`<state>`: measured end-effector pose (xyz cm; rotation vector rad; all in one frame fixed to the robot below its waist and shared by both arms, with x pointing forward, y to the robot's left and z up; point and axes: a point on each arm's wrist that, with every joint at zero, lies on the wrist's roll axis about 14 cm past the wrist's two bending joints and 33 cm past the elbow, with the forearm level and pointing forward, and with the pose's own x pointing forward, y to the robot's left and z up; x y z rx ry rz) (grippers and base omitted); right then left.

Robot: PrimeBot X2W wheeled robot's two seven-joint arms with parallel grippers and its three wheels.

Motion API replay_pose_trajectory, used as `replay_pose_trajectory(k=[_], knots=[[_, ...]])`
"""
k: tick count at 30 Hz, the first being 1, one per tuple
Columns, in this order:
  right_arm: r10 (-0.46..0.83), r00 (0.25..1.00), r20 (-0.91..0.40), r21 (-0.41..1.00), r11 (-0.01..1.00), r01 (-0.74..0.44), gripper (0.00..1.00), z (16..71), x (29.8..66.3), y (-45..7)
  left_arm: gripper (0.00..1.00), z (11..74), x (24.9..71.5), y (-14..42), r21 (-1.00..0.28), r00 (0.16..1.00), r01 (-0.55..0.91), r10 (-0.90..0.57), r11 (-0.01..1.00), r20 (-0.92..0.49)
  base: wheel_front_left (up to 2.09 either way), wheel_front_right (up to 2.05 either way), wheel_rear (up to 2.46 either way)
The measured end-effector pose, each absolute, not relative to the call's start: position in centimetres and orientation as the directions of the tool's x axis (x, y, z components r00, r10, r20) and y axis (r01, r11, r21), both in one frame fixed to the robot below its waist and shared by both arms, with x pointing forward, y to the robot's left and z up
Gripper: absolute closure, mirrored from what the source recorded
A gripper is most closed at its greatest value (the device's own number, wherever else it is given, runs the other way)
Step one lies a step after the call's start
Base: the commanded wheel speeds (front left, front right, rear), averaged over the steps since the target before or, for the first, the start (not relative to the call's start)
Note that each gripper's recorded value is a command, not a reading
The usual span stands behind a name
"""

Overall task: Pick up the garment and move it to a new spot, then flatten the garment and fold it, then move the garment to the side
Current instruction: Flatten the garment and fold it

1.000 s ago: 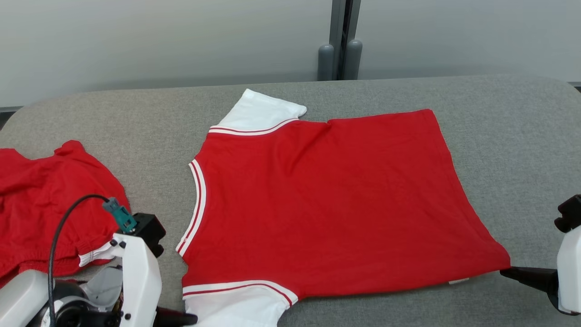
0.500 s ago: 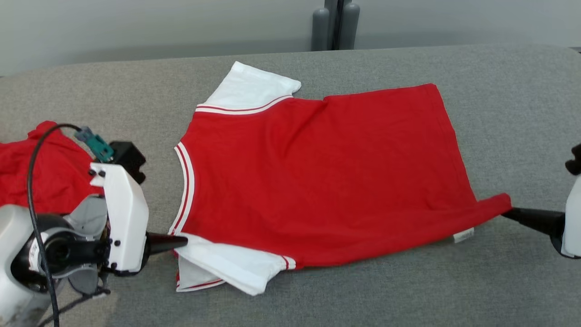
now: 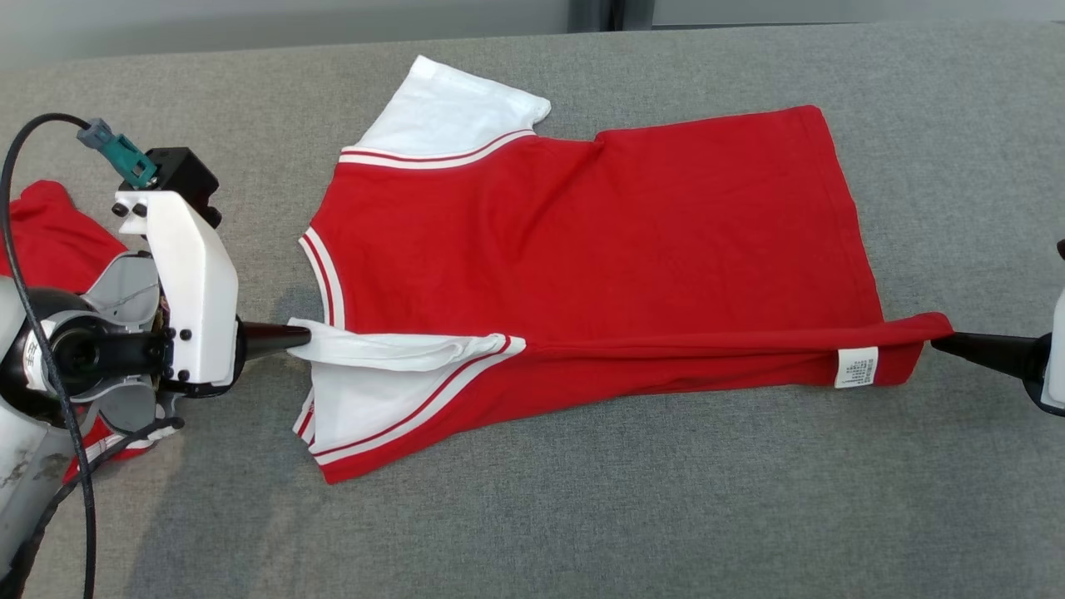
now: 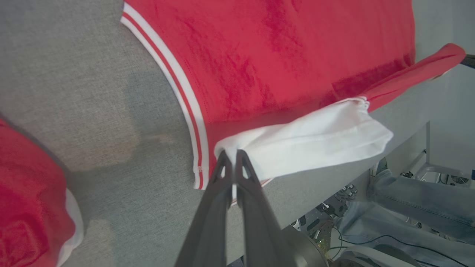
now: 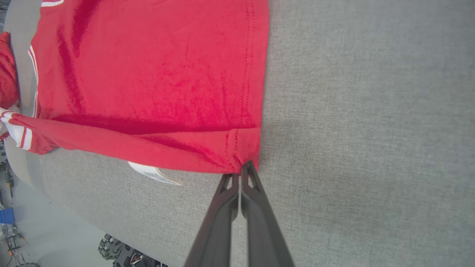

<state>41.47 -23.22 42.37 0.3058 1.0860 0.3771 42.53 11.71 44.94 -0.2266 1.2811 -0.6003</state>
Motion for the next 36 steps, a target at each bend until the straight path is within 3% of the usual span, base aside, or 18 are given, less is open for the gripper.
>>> replay_pose_trajectory(k=[24, 30, 31, 32, 33, 34, 35, 36], knots=[[0.446, 0.396, -0.803, 0.422, 0.894, -0.151, 1.00, 39.9, 45.5, -21.4, 1.00, 41.5, 49.3, 9.9, -0.402, 0.221, 0.353, -0.492, 0.845, -0.842, 0.00, 0.00, 0.00], [0.456, 0.396, -0.797, 0.432, 0.889, -0.156, 1.00, 39.6, 45.7, -20.7, 1.00, 40.6, 49.5, 9.8, -0.393, 0.204, 0.357, -0.481, 0.848, -0.853, 0.00, 0.00, 0.00], [0.456, 0.400, -0.795, 0.431, 0.889, -0.157, 1.00, 39.6, 45.7, -20.7, 0.95, 40.5, 49.4, 9.8, -0.393, 0.201, 0.356, -0.481, 0.848, -0.853, 0.00, 0.00, 0.00], [0.456, 0.403, -0.793, 0.430, 0.889, -0.159, 0.95, 39.7, 45.8, -20.6, 0.64, 40.5, 49.4, 9.8, -0.394, 0.201, 0.354, -0.481, 0.848, -0.854, 0.00, 0.00, 0.00], [0.457, 0.411, -0.789, 0.431, 0.888, -0.160, 0.68, 39.8, 45.9, -20.5, 0.20, 40.5, 49.4, 9.7, -0.395, 0.202, 0.354, -0.482, 0.848, -0.853, 0.00, 0.00, 0.00], [0.457, 0.415, -0.786, 0.431, 0.888, -0.161, 0.55, 39.8, 46.0, -20.5, 0.00, 40.5, 49.4, 9.6, -0.395, 0.204, 0.356, -0.483, 0.847, -0.852, 0.00, 0.00, 0.00], [0.456, 0.422, -0.783, 0.430, 0.888, -0.161, 0.22, 39.9, 46.1, -20.5, 0.00, 40.5, 49.4, 9.6, -0.393, 0.206, 0.358, -0.482, 0.847, -0.852, 0.00, 0.00, 0.00], [0.454, 0.431, -0.780, 0.428, 0.889, -0.162, 0.00, 40.0, 46.2, -20.5, 0.00, 40.5, 49.3, 9.7, -0.390, 0.207, 0.357, -0.479, 0.849, -0.853, 0.00, 0.00, 0.00]])
